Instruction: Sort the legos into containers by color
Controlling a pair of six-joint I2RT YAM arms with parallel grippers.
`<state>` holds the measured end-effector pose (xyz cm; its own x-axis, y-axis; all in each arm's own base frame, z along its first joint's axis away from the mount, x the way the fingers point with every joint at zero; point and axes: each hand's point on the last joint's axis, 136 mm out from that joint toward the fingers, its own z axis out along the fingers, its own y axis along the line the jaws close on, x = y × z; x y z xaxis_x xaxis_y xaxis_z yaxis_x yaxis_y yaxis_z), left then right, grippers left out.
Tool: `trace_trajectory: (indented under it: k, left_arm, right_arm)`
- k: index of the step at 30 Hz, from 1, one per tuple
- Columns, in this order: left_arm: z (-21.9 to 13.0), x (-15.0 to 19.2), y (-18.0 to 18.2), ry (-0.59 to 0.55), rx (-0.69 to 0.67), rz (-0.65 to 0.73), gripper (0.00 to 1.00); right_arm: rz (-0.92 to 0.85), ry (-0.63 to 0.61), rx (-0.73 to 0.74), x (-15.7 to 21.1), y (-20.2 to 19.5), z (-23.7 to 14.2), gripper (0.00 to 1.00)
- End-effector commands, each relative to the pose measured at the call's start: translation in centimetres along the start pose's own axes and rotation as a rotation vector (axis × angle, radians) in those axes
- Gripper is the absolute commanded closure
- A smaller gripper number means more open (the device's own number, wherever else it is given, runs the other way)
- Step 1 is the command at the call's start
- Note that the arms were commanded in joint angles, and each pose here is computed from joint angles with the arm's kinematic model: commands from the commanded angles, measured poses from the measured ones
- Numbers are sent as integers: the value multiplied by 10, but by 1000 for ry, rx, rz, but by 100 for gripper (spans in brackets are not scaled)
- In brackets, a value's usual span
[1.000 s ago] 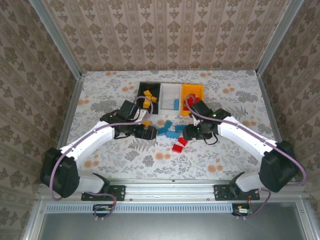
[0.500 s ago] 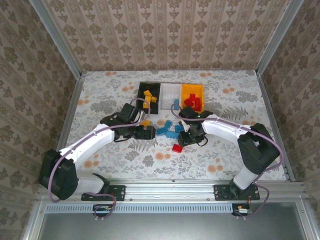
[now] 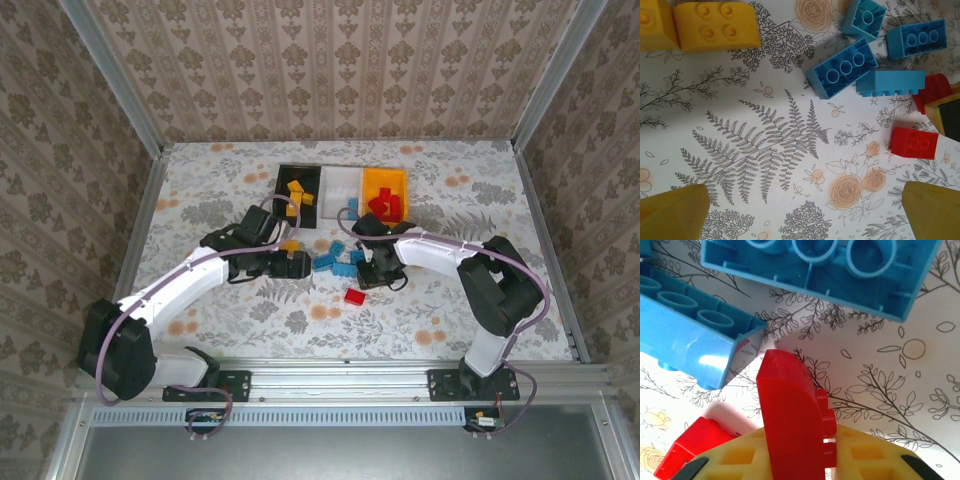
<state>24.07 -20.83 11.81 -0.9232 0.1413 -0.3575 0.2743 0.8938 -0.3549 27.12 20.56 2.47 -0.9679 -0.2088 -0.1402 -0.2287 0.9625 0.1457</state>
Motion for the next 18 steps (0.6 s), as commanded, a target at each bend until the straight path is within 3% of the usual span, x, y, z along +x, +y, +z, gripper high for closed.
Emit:
trace_trajectory:
  k: [1,6,11,18]
  left_arm:
    - [-9,3,-2,4,24,23,0]
    - [-15,-6,3,-10,38,23,0]
    - [-21,-15,8,-38,60,5,0]
    - [-33,-17,13,-68,78,0,0]
  right_arm:
    - [11,-23,21,-6,1,-7,78]
    - [26,-34,37,6,-4,-29,80]
    - [45,-103,44,10,-11,-80,80]
    - [88,-310,55,-51,-18,-170,79]
